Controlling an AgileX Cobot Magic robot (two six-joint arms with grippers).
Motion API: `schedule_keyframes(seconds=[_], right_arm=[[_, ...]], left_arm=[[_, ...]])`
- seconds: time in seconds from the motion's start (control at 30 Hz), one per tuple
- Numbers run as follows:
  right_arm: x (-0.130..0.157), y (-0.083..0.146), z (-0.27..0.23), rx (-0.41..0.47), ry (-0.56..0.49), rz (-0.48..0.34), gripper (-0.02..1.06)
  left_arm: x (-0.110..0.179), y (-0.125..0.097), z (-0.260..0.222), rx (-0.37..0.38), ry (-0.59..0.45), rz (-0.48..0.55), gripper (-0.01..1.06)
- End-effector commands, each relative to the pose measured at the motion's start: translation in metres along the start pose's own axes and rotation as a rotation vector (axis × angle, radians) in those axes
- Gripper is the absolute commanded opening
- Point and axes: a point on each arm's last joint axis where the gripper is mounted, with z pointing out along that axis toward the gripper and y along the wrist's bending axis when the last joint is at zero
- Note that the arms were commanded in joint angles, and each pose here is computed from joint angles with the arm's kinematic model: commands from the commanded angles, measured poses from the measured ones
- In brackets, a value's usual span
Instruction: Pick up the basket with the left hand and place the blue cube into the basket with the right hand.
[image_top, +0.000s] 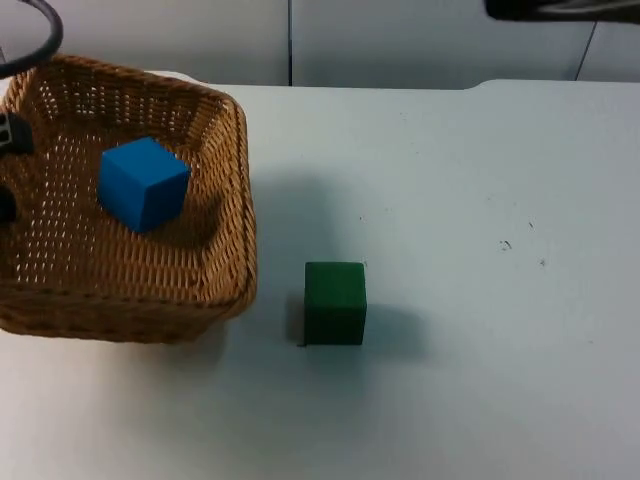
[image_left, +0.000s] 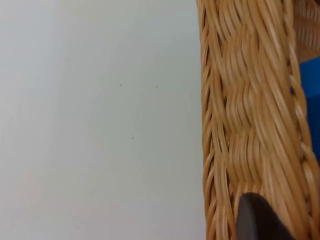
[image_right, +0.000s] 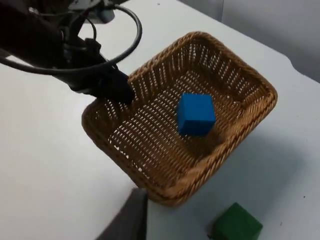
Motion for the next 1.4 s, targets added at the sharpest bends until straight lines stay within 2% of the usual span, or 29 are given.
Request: schedule_keyframes(seconds=[0.0,0.13,0.4,0.9,1.03,1.37], right_arm=[[0.003,0.001,-0.017,-0.003,-0.036,0.01,1.01],[0.004,0.0,-0.051,-0.001,-0.099,0.009,1.01],[0.006,-0.001,-0.093,0.0,-0.215,0.011,1.01],[0.015,-0.001,-0.104,0.004,-0.167,0.009,1.01],[0.015,-0.001,-0.104,0.004,-0.164,0.007,1.01],[0.015,-0.001,-0.104,0.004,-0.164,0.007,1.01]], left_arm=[[-0.001,0.002,0.006,-0.009,0.009,-0.024,0.0],[0.007,0.011,0.022,-0.056,0.06,-0.028,0.0],[0.009,0.019,0.04,-0.09,0.105,0.002,0.0],[0.007,0.032,0.044,-0.211,0.071,0.106,0.0],[0.007,0.032,0.044,-0.211,0.078,0.152,0.0],[0.006,0.032,0.044,-0.212,0.077,0.164,0.02]])
